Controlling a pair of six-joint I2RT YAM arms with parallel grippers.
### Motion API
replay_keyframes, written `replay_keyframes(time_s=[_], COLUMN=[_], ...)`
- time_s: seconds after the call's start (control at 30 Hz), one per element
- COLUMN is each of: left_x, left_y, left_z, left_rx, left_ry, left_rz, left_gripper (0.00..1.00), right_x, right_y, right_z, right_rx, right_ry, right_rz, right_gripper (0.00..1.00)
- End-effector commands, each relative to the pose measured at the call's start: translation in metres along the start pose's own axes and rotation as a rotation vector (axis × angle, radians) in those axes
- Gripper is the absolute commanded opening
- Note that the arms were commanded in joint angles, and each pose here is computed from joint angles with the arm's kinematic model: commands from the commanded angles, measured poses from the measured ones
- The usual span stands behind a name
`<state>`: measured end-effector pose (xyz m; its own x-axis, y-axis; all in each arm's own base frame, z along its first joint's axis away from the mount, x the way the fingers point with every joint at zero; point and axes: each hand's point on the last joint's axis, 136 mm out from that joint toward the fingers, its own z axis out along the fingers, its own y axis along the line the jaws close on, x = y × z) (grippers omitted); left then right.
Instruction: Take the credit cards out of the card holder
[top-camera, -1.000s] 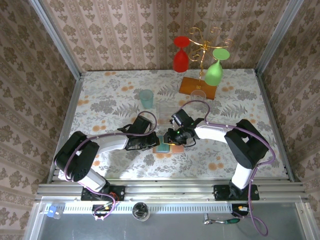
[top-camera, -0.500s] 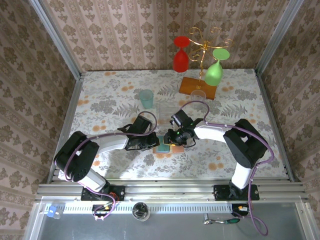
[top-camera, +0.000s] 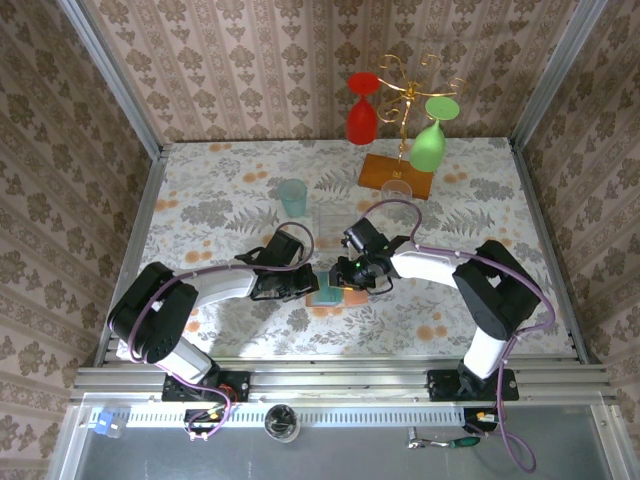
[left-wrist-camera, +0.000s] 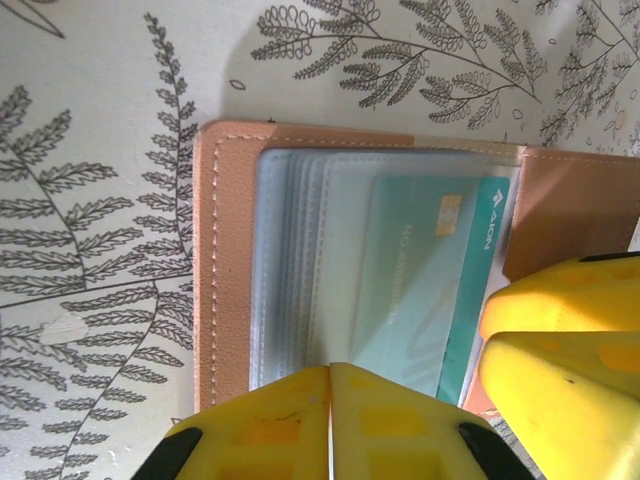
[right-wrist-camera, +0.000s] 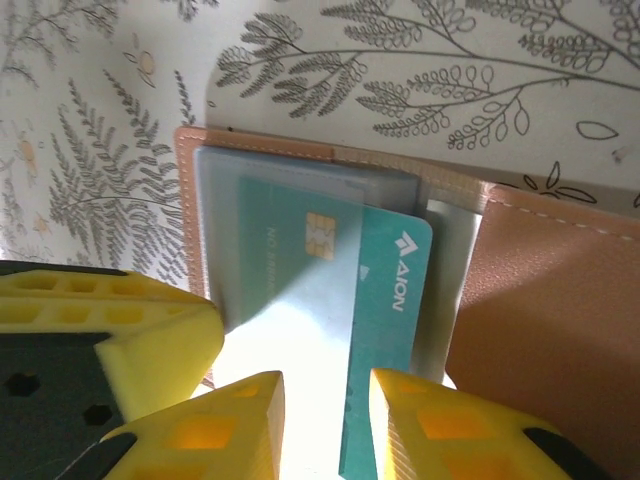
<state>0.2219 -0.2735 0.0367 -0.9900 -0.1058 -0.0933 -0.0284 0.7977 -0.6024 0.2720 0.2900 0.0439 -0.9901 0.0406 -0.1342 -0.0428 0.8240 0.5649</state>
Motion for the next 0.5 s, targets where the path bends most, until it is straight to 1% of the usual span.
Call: replay_keyframes(time_s=[0.0, 0.17, 0.33, 0.47], left_x=[-0.009, -0.014, -0.011, -0.006], left_y=[-0.02, -0.029, -0.021, -0.007], left_z=[-0.014, -0.012, -0.003, 0.005], left_rx=[0.028, 0.036, 0.012, -0.029], left_ry=[-0.028, -0.02, 0.002, 0.02], left_rz=[0.053, 0.074, 0.076, 0.068], left_gripper=[0.09, 0.08, 0.05, 0.04], right_x=[0.003, 0.002, 0.003, 0.006], right_y=[0.0, 0.003, 0.002, 0.005], right_z=[-0.011, -0.016, -0.013, -0.003], right_rx=[0.003, -0.017, -0.037, -0.069], right_ry=[-0.015, -0.033, -0.028, 0.009], right_rz=[-0.019, -0.022, -0.011, -0.006], right_gripper=[0.29, 0.3, 0.3, 0.26])
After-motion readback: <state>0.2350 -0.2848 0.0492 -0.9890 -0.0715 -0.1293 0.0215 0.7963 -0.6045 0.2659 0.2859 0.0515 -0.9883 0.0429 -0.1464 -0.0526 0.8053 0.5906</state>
